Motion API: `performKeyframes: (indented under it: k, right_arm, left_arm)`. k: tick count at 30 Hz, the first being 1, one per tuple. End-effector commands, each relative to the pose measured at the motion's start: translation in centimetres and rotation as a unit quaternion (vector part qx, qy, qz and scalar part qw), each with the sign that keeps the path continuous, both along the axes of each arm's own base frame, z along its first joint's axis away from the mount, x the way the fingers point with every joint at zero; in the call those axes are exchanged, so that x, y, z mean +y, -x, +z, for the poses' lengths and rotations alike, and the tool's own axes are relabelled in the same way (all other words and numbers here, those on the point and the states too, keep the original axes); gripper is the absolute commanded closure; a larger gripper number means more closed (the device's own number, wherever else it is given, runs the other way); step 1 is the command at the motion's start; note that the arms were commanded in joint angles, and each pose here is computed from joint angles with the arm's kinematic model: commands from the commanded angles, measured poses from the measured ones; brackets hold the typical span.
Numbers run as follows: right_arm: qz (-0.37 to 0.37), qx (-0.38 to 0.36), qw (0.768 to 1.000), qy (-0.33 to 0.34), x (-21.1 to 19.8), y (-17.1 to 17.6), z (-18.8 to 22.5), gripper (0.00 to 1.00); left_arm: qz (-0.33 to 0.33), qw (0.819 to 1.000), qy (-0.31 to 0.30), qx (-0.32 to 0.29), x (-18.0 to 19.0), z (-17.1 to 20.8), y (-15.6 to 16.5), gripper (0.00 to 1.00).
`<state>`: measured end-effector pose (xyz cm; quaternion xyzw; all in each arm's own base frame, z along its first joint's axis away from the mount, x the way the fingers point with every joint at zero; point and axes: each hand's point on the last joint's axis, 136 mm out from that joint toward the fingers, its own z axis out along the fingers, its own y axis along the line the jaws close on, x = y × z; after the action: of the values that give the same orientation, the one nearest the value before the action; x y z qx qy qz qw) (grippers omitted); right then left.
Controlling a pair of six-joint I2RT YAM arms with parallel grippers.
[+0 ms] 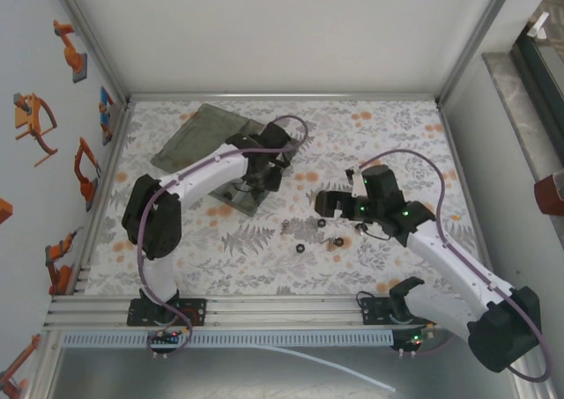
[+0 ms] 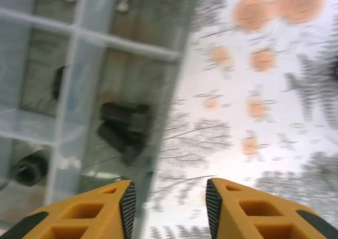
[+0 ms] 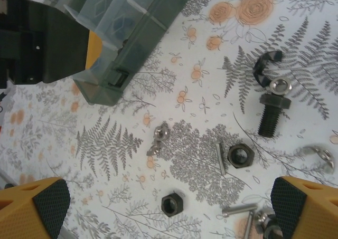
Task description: Sort the screws and nuts into containers
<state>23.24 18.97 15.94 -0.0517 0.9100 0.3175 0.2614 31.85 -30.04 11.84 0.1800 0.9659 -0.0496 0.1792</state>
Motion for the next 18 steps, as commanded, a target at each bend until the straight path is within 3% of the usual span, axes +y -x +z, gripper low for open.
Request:
performKeyframes:
  k: [1,4,9,18]
  right_arm:
    - [-0.015,0.019,0.999,0.033,-1.8,1.2,-1.8,0.01]
    - [-0.028,0.031,0.998,0.035,-2.5,1.9,-2.7,0.00]
    - [-0.039,0.029,0.998,0.031,-3.4,3.1,-2.7,0.00]
    - [-0.021,0.036,0.999,0.022,-3.5,4.6,-3.0,0.00]
  left_arm:
    - [-0.022,0.993,0.113,0.001,-5.5,3.1,1.0,0.58]
    - [-0.032,0.987,0.155,0.041,-9.3,1.7,1.5,0.55]
    - [-0.018,0.984,0.158,0.079,-12.7,-1.2,1.6,0.53]
    - [-0.025,0.984,0.149,0.096,-16.7,-4.7,2.5,0.53]
